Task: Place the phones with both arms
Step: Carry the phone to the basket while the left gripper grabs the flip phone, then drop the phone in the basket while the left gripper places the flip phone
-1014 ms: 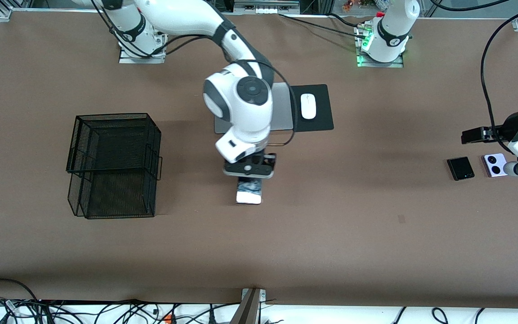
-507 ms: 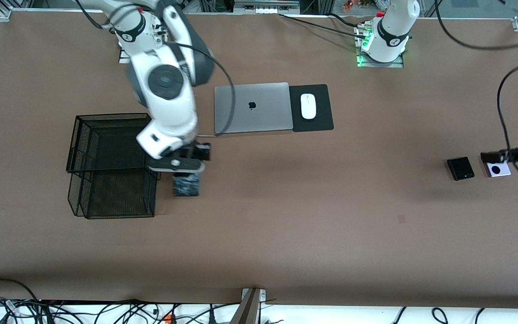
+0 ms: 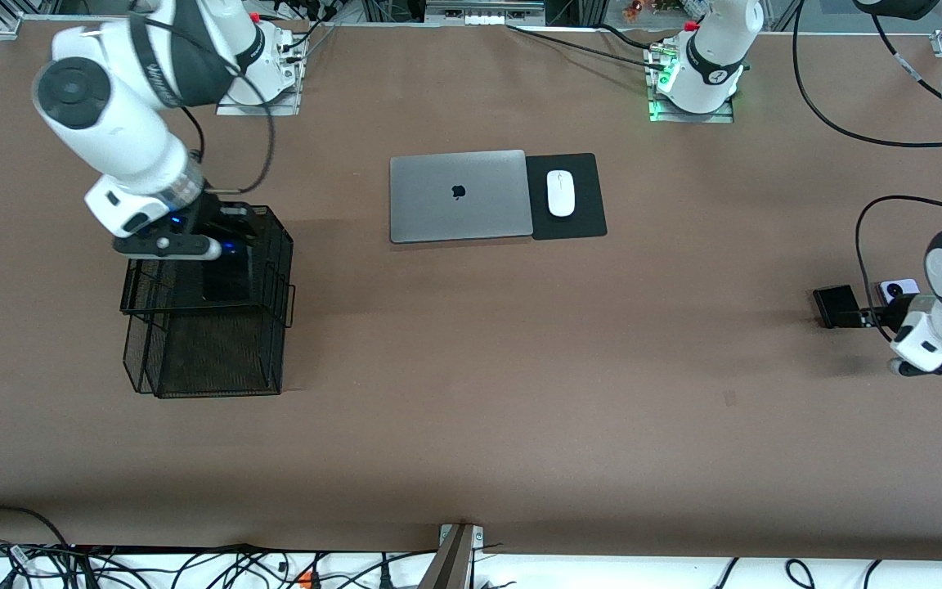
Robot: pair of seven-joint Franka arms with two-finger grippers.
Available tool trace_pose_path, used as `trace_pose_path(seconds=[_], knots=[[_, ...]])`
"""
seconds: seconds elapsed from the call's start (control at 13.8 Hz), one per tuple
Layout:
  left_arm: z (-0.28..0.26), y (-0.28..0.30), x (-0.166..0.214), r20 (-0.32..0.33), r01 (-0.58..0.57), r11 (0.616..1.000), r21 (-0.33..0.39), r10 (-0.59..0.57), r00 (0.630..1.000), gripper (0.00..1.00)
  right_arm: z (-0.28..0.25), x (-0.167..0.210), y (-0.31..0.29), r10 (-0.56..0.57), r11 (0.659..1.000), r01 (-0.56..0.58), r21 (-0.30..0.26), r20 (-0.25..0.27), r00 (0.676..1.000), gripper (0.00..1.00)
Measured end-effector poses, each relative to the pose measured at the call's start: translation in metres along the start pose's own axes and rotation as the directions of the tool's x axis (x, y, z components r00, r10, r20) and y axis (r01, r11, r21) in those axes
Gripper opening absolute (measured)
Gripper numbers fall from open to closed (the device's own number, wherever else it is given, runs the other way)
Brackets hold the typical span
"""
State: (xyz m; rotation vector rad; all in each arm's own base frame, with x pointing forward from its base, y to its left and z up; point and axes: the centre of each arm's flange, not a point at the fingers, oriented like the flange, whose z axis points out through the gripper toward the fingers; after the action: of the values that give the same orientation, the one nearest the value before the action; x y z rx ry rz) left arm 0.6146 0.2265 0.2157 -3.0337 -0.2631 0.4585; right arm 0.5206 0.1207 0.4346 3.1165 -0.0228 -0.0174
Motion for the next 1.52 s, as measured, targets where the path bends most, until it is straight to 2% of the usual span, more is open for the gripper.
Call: trace_pose_path(seconds=[0.14, 0.36, 0.65, 0.8, 1.09, 1.3, 1.52], knots=[[0.026, -0.008, -0.01, 0.001, 0.008, 1.0, -0.015, -0.008, 1.0, 1.0, 0.021, -0.015, 0.03, 0.018, 0.999, -0.018, 0.027, 0.027, 0.999, 0.8], [0.054, -0.007, -0.022, -0.022, 0.006, 1.0, -0.028, -0.007, 1.0, 1.0, 0.047, -0.026, 0.045, 0.03, 0.999, -0.032, 0.025, 0.067, 0.997, 0.8], [0.064, -0.006, -0.027, -0.061, 0.006, 1.0, -0.031, -0.008, 0.998, 1.0, 0.052, -0.027, 0.052, 0.043, 0.999, -0.045, 0.022, 0.081, 0.996, 0.8], [0.06, -0.006, -0.027, -0.072, 0.006, 1.0, -0.03, -0.008, 0.997, 0.79, 0.053, -0.026, 0.058, 0.055, 0.998, -0.057, 0.022, 0.083, 0.995, 0.8], [0.058, -0.004, -0.026, -0.076, 0.002, 1.0, -0.031, -0.004, 0.997, 0.79, 0.064, -0.019, 0.055, 0.058, 0.998, -0.058, 0.007, 0.054, 0.997, 0.8], [0.031, 0.012, -0.026, -0.069, -0.023, 0.999, -0.035, 0.021, 0.997, 0.79, 0.082, -0.013, 0.049, 0.052, 0.998, -0.051, -0.025, 0.04, 0.998, 0.8], [-0.043, 0.044, -0.023, -0.039, -0.079, 0.996, -0.039, 0.077, 0.996, 0.79, 0.097, -0.008, 0.038, 0.061, 0.998, -0.061, -0.02, 0.024, 0.998, 0.8]])
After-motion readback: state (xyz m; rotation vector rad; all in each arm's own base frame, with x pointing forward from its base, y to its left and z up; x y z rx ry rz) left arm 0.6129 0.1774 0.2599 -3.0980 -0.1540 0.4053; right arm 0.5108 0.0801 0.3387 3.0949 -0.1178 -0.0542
